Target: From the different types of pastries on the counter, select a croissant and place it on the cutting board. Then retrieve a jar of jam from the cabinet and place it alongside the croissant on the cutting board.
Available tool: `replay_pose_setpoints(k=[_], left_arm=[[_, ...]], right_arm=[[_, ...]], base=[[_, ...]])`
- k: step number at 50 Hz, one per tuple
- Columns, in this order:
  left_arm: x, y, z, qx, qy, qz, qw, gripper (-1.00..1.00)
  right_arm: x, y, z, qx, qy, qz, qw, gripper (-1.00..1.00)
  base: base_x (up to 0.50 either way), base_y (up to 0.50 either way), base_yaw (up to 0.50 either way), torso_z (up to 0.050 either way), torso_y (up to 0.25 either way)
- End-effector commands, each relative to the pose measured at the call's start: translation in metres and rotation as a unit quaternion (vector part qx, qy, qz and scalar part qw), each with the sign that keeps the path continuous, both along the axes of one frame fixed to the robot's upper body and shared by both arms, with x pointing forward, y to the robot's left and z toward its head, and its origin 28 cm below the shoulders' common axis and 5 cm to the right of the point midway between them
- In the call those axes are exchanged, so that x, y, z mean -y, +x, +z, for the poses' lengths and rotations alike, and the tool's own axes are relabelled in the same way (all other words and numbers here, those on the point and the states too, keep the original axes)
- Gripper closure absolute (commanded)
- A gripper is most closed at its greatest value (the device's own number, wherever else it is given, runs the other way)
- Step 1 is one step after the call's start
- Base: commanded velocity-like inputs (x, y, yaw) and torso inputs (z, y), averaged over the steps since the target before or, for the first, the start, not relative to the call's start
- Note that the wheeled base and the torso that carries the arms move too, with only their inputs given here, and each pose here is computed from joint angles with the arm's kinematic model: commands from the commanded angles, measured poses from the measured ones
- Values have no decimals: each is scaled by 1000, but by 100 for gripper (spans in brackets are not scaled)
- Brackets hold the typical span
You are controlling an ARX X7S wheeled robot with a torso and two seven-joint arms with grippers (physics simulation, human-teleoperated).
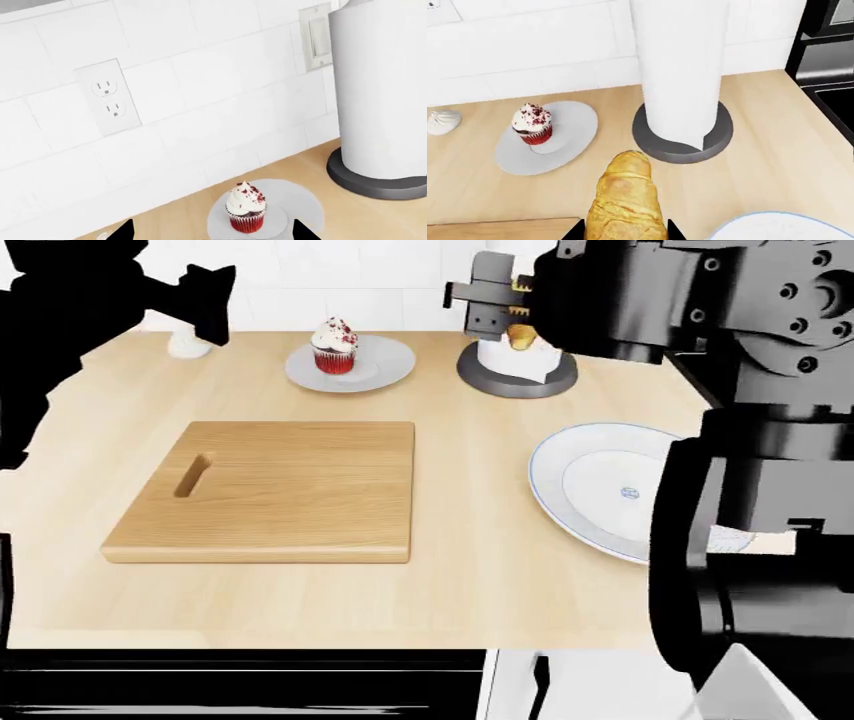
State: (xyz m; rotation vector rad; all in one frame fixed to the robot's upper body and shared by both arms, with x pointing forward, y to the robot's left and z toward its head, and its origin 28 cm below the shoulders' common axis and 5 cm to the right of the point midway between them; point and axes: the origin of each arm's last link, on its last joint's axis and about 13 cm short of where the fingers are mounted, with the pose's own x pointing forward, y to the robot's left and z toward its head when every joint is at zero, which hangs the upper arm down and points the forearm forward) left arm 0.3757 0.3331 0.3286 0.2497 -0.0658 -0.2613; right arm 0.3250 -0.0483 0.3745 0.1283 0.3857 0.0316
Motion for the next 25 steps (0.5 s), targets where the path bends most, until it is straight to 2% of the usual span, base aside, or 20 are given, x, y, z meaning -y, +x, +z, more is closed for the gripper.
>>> replay_pose_setpoints(k=[1,13,25], left_arm=[[-19,-12,6,12,-12,46,999,-100],[-27,-18,5,17,-15,63,998,-100],[-29,-20,6,20,-18,71,997,-100]], right_arm=[[-30,6,0,3,-3,109,994,100],[-57,10,-13,-4,-25,171,985,100],[-72,13,-19,-7,-30,211,977,100]], base=[[0,0,0,0,0],[0,0,0,0,0],[0,0,0,0,0]])
